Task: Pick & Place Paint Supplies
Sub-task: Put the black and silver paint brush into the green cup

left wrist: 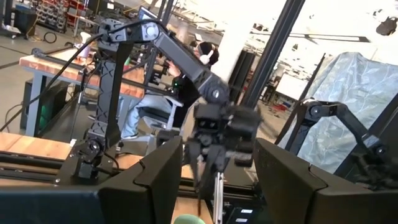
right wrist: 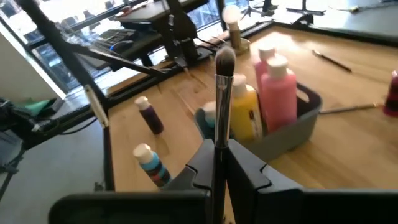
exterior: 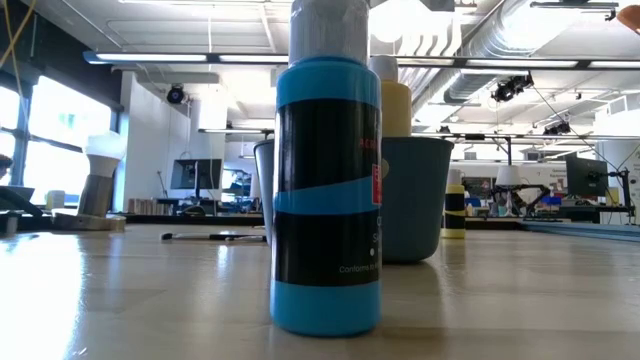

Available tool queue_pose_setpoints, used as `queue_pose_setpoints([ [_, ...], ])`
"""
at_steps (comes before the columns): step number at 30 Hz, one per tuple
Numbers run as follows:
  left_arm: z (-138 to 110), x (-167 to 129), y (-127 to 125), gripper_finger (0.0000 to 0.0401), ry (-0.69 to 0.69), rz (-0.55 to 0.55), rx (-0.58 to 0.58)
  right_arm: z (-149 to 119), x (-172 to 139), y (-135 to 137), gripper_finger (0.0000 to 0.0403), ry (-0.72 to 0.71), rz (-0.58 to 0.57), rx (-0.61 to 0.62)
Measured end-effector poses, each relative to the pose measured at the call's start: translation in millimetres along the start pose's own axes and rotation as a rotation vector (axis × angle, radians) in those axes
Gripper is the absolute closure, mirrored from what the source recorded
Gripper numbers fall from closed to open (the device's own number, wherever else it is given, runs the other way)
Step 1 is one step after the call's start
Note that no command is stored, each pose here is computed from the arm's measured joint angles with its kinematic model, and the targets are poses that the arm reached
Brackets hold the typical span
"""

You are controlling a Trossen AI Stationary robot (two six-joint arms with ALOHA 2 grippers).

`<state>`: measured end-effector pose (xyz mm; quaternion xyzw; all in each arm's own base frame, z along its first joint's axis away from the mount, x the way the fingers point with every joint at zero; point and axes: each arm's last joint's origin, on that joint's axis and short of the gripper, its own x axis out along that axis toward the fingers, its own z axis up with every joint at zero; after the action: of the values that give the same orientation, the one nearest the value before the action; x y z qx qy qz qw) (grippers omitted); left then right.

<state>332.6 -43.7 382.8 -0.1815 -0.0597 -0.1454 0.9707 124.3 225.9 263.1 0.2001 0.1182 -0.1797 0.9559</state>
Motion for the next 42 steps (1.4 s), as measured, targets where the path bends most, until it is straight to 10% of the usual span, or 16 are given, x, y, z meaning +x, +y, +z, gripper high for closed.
queue_pose_setpoints([
  [42,0.4,0.0,1.0,0.0208,-0.014,0.035,0.0,-53.2,17.2,-35.7,0.0377,0.165,-0.038,0.094],
])
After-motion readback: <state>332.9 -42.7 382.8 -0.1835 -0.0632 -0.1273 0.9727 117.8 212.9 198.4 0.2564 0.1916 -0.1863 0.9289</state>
